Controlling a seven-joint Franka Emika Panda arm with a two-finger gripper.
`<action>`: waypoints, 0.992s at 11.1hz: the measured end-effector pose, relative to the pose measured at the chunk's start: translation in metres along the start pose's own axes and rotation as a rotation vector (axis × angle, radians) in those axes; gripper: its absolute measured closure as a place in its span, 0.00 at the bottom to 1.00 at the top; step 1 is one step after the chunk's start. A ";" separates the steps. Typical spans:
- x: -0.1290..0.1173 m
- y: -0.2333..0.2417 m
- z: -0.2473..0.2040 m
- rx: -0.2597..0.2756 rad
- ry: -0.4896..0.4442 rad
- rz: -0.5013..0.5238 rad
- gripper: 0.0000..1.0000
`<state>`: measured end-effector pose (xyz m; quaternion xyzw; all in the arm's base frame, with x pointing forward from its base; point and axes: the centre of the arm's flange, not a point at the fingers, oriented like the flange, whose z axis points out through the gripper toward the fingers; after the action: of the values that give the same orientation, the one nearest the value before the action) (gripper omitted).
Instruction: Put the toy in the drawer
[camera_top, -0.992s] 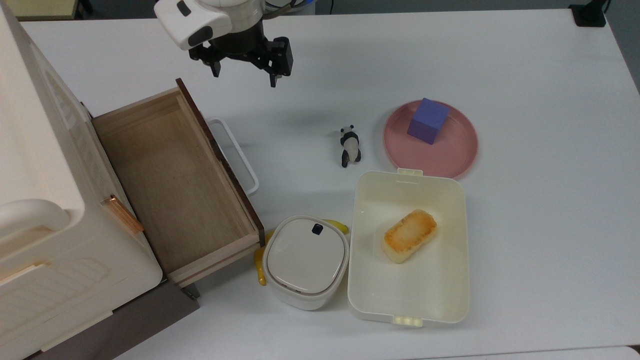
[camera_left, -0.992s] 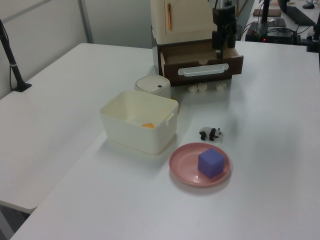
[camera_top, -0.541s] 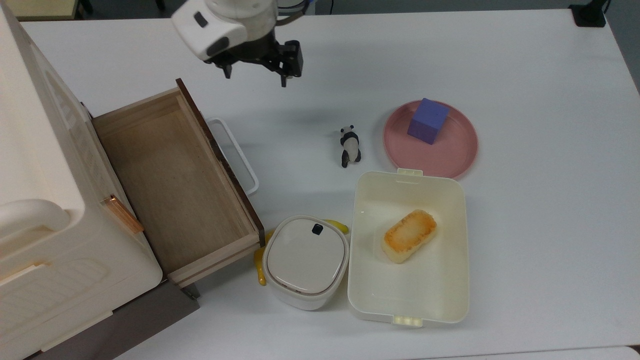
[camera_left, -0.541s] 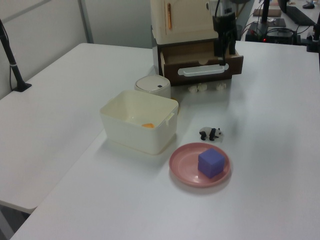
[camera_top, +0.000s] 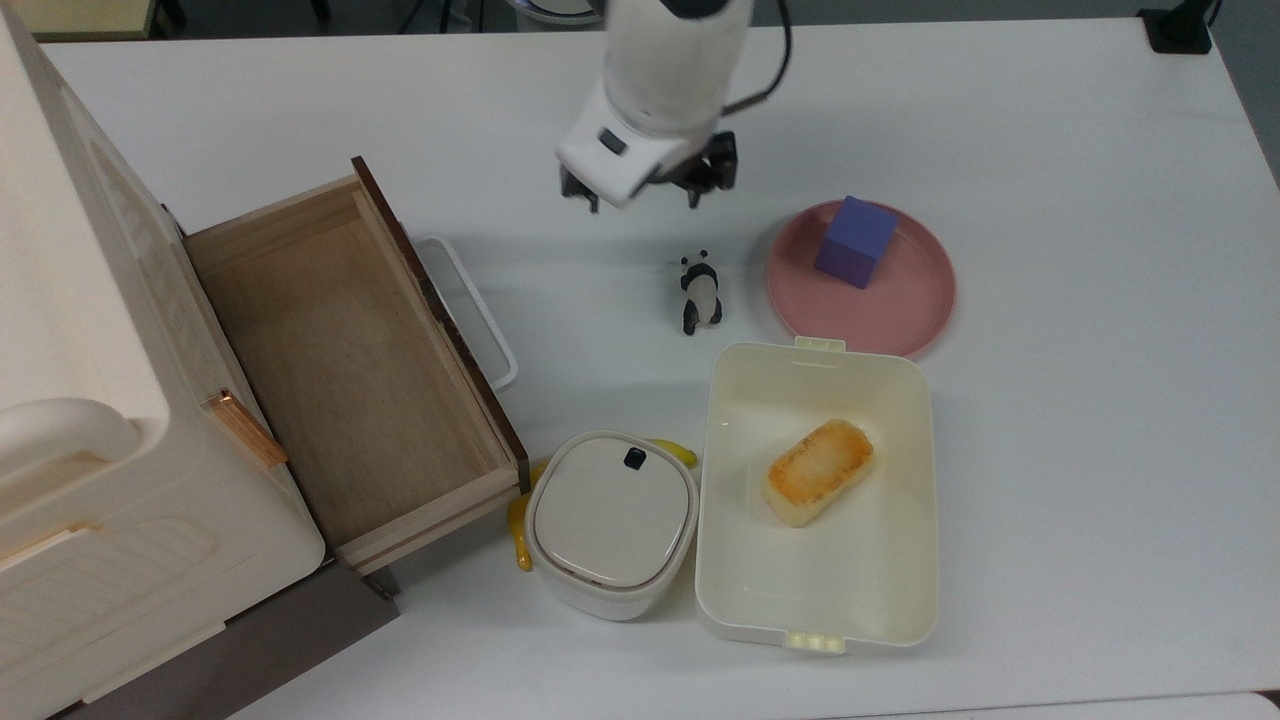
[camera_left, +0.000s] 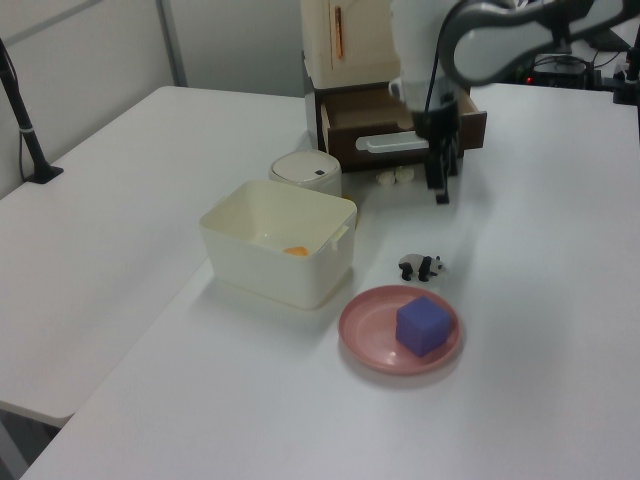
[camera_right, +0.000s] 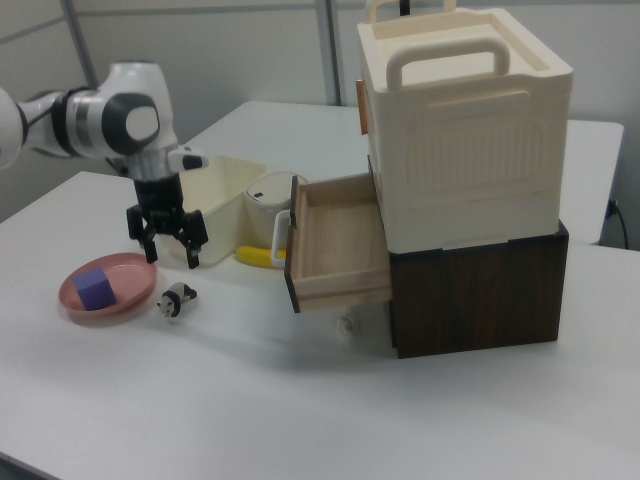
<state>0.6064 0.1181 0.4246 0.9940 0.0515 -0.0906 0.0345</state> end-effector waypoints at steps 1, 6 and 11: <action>0.008 -0.015 0.019 -0.010 0.008 -0.009 0.00; 0.031 -0.050 0.093 -0.052 -0.038 -0.012 0.07; 0.039 -0.068 0.114 -0.115 -0.011 0.080 0.59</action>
<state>0.6169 0.1806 0.3020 0.9911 0.0168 -0.0915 0.0955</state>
